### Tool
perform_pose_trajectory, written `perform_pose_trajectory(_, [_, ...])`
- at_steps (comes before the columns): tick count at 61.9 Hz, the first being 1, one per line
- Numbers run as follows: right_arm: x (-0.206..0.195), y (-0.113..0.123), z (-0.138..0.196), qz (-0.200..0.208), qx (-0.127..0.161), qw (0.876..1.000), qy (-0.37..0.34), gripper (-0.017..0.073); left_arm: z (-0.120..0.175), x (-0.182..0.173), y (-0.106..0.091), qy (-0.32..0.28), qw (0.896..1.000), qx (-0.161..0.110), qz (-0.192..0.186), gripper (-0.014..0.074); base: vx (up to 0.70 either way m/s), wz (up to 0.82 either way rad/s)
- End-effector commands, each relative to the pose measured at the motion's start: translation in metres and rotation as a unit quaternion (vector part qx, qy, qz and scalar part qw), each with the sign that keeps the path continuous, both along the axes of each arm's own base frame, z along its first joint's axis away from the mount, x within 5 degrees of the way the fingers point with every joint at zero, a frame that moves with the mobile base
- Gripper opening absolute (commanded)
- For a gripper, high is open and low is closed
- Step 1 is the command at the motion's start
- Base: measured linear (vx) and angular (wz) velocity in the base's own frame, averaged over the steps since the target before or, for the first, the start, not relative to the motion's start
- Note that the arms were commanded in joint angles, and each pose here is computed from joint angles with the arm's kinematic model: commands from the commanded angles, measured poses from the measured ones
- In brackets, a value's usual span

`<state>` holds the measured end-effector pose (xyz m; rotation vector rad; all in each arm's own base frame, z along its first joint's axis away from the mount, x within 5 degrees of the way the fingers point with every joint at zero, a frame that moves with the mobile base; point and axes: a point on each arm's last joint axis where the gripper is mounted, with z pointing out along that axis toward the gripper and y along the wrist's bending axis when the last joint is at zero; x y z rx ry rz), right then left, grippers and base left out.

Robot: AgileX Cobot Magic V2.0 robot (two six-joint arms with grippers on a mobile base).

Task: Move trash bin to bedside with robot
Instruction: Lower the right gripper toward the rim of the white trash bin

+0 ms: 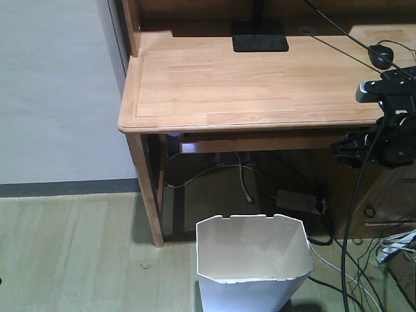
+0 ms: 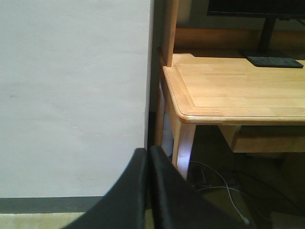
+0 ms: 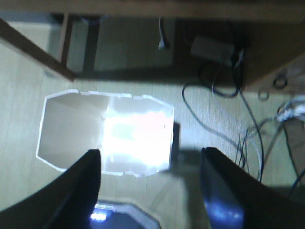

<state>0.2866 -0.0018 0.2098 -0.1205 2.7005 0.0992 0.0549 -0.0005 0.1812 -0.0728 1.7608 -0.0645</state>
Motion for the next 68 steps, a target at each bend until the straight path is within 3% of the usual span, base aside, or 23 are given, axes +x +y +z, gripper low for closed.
perform_pose_trajectory(1, [0.018,-0.013,0.001,-0.022,0.006,1.000,-0.007,0.0451,0.003,0.000,0.000,-0.035,0.999,-0.005,0.002,-0.0006,0.00,0.00])
perform_pose_trajectory(9, [0.031,-0.024,-0.020,-0.034,0.016,0.999,0.027,0.0468,0.003,0.000,0.000,-0.035,0.999,-0.005,0.002,-0.0006,0.00,0.00])
perform_pose_trajectory(19, [0.044,-0.025,-0.053,-0.010,0.007,0.998,0.055,0.0531,0.003,0.000,0.000,-0.035,0.999,-0.005,0.002,-0.0006,0.00,0.00])
perform_pose_trajectory(31, [0.056,-0.028,-0.091,-0.013,-0.004,0.998,0.056,0.0615,0.003,0.000,0.000,-0.035,0.999,-0.005,0.002,-0.0006,0.00,0.00])
perform_pose_trajectory(55, [0.064,-0.032,-0.179,0.002,-0.025,0.997,0.071,0.0592,0.003,0.000,0.000,-0.035,0.999,-0.005,0.002,-0.0006,0.00,0.00])
perform_pose_trajectory(68, [0.073,-0.030,-0.227,0.020,-0.005,0.992,0.124,0.0592,0.003,0.000,0.000,-0.035,0.999,-0.005,0.002,-0.0006,0.00,0.00])
